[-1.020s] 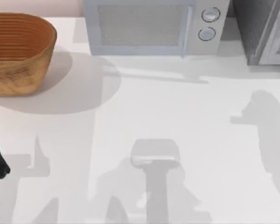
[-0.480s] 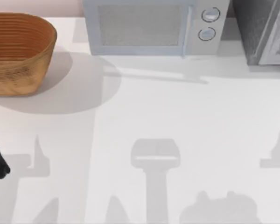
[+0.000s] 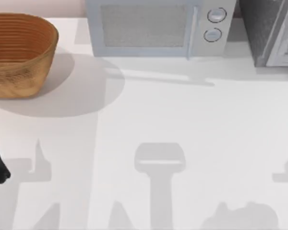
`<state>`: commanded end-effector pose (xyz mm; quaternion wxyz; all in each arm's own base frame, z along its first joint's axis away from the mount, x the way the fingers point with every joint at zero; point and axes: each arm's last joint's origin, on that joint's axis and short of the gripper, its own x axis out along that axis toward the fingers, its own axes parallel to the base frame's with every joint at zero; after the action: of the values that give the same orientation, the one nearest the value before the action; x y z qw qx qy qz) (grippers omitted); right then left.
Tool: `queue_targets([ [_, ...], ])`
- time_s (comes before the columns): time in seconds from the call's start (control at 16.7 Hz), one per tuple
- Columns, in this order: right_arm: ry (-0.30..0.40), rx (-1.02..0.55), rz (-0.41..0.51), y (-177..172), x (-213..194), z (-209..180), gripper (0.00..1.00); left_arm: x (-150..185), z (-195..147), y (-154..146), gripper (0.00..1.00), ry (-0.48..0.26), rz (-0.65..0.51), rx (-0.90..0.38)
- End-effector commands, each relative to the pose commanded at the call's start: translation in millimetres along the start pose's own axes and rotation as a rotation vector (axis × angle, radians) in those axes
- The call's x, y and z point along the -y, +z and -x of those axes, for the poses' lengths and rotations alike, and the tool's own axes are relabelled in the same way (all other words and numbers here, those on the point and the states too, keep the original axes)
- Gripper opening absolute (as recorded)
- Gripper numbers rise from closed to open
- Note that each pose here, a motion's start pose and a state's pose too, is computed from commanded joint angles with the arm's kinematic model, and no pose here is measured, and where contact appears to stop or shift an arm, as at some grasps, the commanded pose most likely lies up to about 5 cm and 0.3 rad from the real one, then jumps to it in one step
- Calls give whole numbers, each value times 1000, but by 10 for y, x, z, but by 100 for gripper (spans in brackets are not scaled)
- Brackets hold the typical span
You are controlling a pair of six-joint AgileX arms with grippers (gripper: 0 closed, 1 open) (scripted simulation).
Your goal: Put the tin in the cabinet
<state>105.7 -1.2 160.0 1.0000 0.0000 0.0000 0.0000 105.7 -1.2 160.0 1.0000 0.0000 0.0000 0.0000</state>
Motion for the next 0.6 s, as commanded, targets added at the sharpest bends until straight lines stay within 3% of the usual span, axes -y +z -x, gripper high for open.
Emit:
queue_targets([
  [0.36, 1, 1, -2, 65, -4, 2, 0, 0, 0, 0, 100, 0, 0, 0],
  [0.6, 4, -2, -3, 444, -20, 1, 0, 0, 0, 0, 100, 0, 0, 0],
])
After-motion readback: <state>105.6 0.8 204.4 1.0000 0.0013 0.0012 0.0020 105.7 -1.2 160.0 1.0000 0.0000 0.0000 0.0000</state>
